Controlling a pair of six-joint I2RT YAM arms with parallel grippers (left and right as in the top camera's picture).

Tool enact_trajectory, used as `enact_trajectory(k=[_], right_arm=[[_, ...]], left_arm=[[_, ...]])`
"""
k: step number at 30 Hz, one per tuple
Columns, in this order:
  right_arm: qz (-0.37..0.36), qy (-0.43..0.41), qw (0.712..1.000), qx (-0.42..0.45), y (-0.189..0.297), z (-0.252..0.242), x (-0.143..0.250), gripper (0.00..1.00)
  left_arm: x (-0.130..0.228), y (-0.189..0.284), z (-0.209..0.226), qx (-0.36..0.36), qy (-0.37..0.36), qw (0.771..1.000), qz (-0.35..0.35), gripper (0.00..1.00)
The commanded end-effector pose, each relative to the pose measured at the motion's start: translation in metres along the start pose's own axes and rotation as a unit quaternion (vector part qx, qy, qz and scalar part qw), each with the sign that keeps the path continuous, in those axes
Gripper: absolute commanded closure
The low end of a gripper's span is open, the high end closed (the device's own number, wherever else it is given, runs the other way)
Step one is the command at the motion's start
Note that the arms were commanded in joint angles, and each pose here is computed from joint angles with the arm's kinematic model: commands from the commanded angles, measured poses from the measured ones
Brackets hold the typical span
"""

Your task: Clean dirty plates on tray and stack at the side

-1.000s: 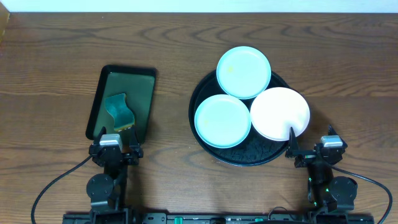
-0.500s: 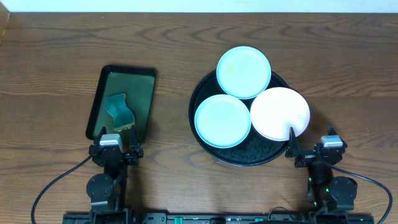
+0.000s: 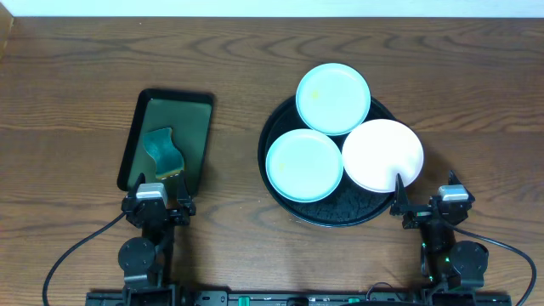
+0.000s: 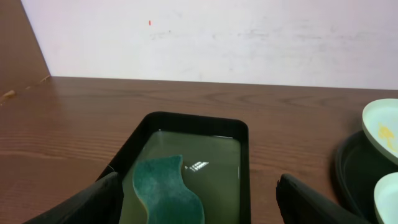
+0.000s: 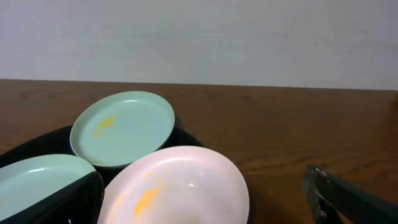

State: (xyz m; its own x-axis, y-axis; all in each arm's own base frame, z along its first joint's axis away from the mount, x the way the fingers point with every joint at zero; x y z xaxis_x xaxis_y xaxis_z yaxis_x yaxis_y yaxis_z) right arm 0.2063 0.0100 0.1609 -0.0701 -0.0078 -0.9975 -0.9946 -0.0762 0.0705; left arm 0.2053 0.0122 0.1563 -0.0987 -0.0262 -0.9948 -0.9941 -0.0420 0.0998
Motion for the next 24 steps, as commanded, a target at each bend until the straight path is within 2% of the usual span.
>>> enact_trajectory(k=[1,9,11,13,15,17,18,20,24], right_arm=[[0.001,-0.005,1.0,-0.002,0.0,0.001,0.001,0.01],[0.001,-0.005,1.0,-0.002,0.0,0.001,0.001,0.01],[0.001,-0.005,1.0,-0.002,0.0,0.001,0.001,0.01],[0.001,-0.005,1.0,-0.002,0.0,0.001,0.001,0.01],[0.001,-0.005,1.0,-0.002,0.0,0.001,0.001,0.01],[0.001,-0.005,1.0,-0.002,0.0,0.001,0.001,0.01],[0.002,-0.005,1.0,-0.002,0.0,0.001,0.001,0.01],[0.001,-0.005,1.0,-0.002,0.0,0.001,0.001,0.01],[0.001,-0.005,1.0,-0.002,0.0,0.001,0.001,0.01]], left_arm=[[0.012,0.0,-0.006,0.022,-0.003,0.999,0.023,0.21],[0.011,0.0,-0.006,0.023,-0.002,0.999,0.022,0.21],[0.011,0.0,-0.009,0.032,0.028,0.999,0.022,0.21],[0.003,0.001,-0.022,0.083,0.085,0.993,0.01,0.21],[-0.018,0.009,-0.047,0.185,0.167,0.968,-0.016,0.21],[-0.043,0.026,-0.072,0.301,0.248,0.92,-0.026,0.21],[-0.056,0.034,-0.077,0.334,0.273,0.901,-0.041,0.21],[-0.078,0.044,-0.078,0.357,0.275,0.888,-0.087,0.21],[-0.126,0.075,-0.077,0.38,0.199,0.871,-0.241,0.21]])
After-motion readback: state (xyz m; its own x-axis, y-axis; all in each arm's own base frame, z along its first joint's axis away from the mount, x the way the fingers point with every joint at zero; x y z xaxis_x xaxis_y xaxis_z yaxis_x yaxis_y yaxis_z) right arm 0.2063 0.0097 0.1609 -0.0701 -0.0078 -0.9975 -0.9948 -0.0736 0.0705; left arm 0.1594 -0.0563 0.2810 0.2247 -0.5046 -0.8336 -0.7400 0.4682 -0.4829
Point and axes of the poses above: each gripper's point midway between its finger pads, its own y axis back along the fingers, its own z axis along the line the jaws close on, x = y × z, the point moved 4 cm from there along y, back along the fingers
